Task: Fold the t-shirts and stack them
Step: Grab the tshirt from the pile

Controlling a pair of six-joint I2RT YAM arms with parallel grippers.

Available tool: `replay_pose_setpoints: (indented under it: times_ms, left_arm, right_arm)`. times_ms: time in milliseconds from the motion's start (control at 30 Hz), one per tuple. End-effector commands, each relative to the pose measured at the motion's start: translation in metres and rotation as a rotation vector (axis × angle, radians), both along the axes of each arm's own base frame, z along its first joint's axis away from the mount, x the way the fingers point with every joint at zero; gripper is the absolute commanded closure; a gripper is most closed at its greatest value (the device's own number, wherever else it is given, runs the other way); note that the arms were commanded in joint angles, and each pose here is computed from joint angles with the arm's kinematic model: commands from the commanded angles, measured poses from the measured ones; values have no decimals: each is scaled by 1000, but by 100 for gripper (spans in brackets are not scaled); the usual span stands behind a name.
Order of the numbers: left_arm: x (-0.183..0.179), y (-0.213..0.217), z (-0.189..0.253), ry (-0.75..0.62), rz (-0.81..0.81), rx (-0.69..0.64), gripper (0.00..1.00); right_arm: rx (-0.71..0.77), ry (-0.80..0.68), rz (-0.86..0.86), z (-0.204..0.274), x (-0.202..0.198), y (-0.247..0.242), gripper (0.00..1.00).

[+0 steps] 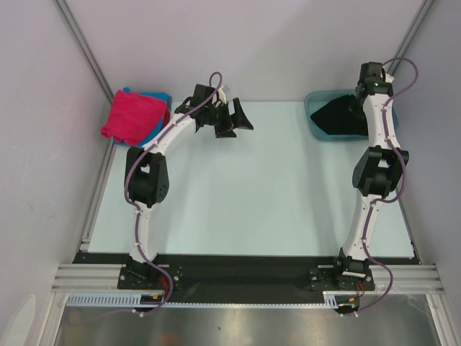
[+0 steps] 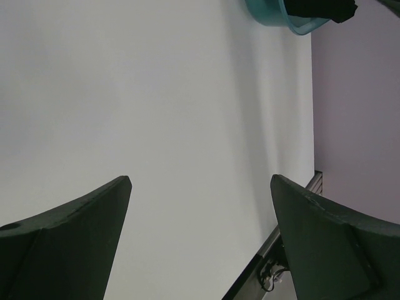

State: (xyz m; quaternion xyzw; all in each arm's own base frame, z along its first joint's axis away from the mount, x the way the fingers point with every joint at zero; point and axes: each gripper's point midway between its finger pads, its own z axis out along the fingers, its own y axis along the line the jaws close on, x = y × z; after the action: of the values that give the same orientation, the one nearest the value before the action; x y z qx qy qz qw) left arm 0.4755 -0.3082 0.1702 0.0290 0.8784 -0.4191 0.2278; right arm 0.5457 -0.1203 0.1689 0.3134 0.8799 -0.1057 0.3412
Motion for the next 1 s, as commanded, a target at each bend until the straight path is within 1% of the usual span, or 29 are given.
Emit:
replay_pose_setpoints:
  times_ms: [0,33,67,100,133,200,233,467,533,700,800,900,933,967]
  left_arm:
    - [1,0,15,-25,-3,-36,0]
    - [1,0,15,-28,-2,-36,0]
    - [1,0,14,-24,-1,-38,0]
    - [1,0,15,-25,-1,-39,0]
    - [1,0,14,-22,-2,-42,0]
    - [2,0,14,-25,-1,-42,0]
    - [2,0,14,-25,-1,-42,0]
    - [3,1,15,-27,3,-41,0]
    - [3,3,16,-28,7,-39,0]
    - [2,6,15,-32,15,-29,0]
    - [2,7,15,-31,16,-26,0]
    - [2,8,15,-34,20,-24,1]
    - [3,8,16,-37,19,-24,0]
    - [2,8,15,-35,20,-22,0]
  right_arm:
    - [-71,-177,17,71,11,-5,100]
    - [-74,-168,10,69,10,-6,98]
    - [-74,-163,12,66,10,-5,83]
    - [-72,-148,11,60,10,-5,60]
    - [-70,-129,6,56,7,-4,28]
    - [-71,-103,-9,47,6,-6,12]
    - [-68,-85,-12,42,4,-5,8]
    - [-61,-16,-44,7,4,-12,8]
    - [-54,6,-62,-5,4,-14,9]
    - [-57,15,-81,-19,7,-18,13]
    - [-60,9,-88,-22,10,-19,19]
    - [-60,3,-93,-24,13,-22,29]
    - [-60,3,-94,-25,13,-23,37]
    - [-60,3,-98,-26,13,-25,41]
